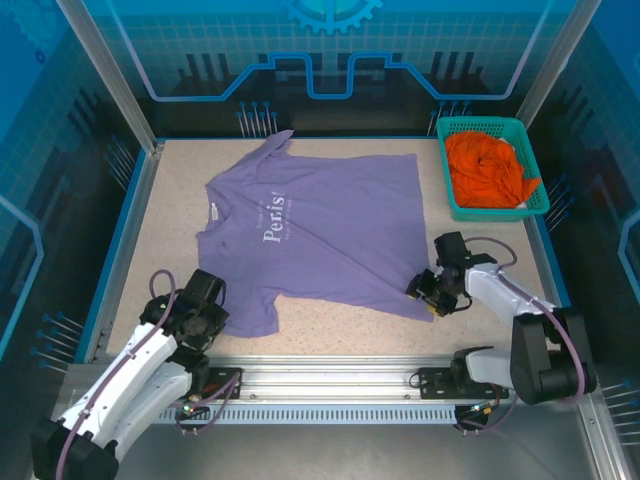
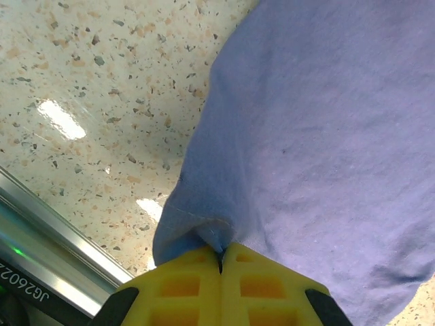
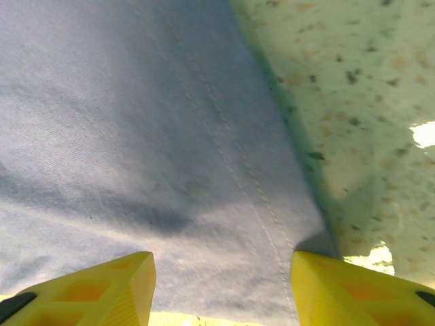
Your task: Fold and stack the t-shirts
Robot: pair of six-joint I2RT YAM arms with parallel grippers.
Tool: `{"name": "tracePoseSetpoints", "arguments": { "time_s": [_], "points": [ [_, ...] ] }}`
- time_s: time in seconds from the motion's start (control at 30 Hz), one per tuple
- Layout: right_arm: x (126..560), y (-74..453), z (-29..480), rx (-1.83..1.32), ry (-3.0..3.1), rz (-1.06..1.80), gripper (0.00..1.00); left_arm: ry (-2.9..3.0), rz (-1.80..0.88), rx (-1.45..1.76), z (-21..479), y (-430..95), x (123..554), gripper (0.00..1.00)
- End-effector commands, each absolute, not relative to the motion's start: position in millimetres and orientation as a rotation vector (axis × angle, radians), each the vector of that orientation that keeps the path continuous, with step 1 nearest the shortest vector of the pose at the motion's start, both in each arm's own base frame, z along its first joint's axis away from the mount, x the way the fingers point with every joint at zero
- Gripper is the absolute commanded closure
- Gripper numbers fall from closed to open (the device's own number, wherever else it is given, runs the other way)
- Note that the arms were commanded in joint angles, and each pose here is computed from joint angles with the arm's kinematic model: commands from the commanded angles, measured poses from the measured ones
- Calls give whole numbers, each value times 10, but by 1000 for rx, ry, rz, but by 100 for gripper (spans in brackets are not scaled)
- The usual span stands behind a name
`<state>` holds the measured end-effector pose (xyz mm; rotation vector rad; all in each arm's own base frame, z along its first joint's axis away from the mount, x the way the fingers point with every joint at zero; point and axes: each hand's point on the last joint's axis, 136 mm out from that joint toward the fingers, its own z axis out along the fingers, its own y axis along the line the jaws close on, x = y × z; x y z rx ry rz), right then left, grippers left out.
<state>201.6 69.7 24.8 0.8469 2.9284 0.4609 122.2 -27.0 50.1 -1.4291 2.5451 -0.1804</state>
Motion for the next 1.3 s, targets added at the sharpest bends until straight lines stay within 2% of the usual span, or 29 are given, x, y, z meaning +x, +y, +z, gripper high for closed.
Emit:
{"name": "tracePoseSetpoints", "arguments": {
  "time_s": [0.0, 0.2, 0.37, 0.5, 0.73, 1.07, 1.27],
  "points": [
    [1969, 645, 347, 867, 2918, 469, 43, 2650, -79, -1477, 710, -226, 889, 100],
    [1917, 482, 535, 878, 2866, 391, 43, 2670, -132, -1453, 747, -283, 892, 100],
    [1633, 483, 380, 968, 2920, 386, 54, 2666, -177, -1410, 853, -318, 962, 100],
    [1540, 460, 235, 983, 2955, 353, 57, 2659, -183, -1392, 919, -322, 1007, 100],
    [1562, 464, 176, 994, 2976, 343, 59, 2674, -179, -1380, 941, -356, 1086, 100],
    [1580, 463, 68, 1002, 3025, 293, 71, 2661, -189, -1373, 975, -362, 1126, 100],
    [1617, 438, 45, 980, 3034, 262, 87, 2656, -186, -1370, 969, -346, 1107, 100]
  ]
}}
